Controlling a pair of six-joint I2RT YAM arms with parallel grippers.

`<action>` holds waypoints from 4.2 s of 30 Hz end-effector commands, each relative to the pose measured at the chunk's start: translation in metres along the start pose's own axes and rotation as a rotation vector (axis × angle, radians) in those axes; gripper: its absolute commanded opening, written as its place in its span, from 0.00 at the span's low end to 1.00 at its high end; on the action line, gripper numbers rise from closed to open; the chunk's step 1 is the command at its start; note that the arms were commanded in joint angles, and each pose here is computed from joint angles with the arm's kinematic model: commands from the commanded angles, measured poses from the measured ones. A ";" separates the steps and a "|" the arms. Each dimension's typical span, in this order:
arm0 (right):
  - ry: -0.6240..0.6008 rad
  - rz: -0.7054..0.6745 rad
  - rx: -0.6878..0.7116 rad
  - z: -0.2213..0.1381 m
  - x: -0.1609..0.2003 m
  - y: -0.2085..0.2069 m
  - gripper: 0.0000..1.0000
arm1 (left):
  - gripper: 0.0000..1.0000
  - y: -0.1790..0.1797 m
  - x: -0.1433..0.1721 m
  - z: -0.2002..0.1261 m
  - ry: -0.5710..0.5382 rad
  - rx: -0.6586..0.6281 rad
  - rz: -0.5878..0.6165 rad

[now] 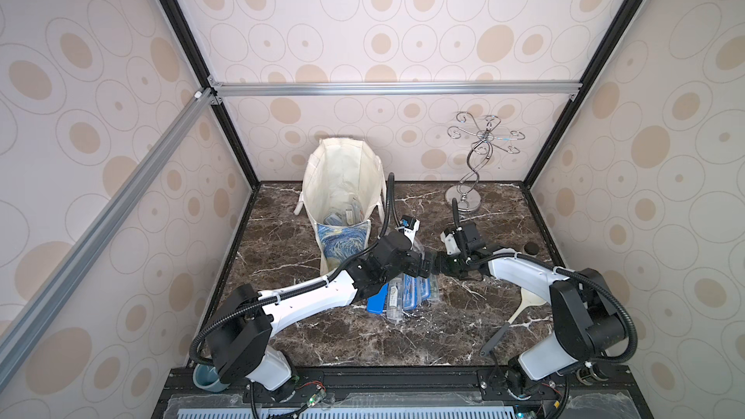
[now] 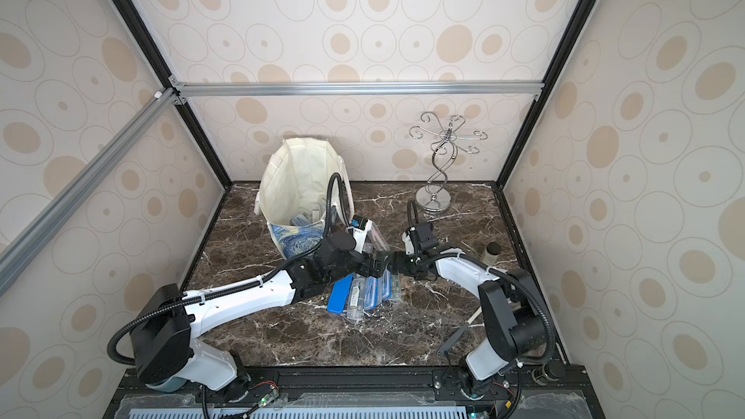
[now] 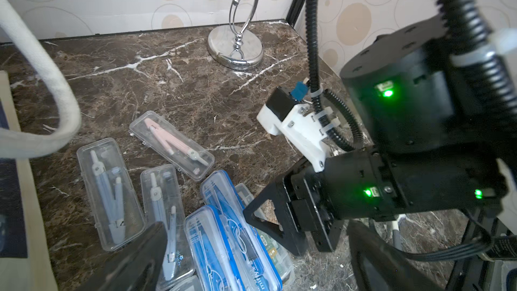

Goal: Put the compass set into the canvas bag
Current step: Pick up the compass set from the compass set.

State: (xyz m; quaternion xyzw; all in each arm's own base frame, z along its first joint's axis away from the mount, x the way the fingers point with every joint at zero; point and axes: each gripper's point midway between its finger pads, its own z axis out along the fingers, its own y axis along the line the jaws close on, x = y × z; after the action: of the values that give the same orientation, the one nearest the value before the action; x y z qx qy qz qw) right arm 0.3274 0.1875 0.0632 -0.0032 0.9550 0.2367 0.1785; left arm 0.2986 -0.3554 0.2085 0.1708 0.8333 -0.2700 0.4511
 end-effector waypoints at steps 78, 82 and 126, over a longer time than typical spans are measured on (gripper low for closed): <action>-0.460 -0.067 -0.238 -0.169 -0.098 0.054 0.15 | 1.00 -0.083 -0.017 0.032 -0.096 0.462 -0.173; -0.467 -0.063 -0.233 -0.170 -0.099 0.053 0.15 | 1.00 -0.078 -0.012 0.046 -0.068 0.408 -0.185; -0.675 0.038 0.099 -0.221 -0.100 -0.013 1.00 | 0.50 -0.070 -0.040 0.063 -0.047 0.194 -0.049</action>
State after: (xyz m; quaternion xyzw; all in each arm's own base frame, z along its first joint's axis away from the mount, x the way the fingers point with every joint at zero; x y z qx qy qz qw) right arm 0.3566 0.0982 0.2606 0.0706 0.8622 0.2335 0.4439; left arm 0.3131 -0.4518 0.2016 0.1740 0.8060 -0.3958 0.4042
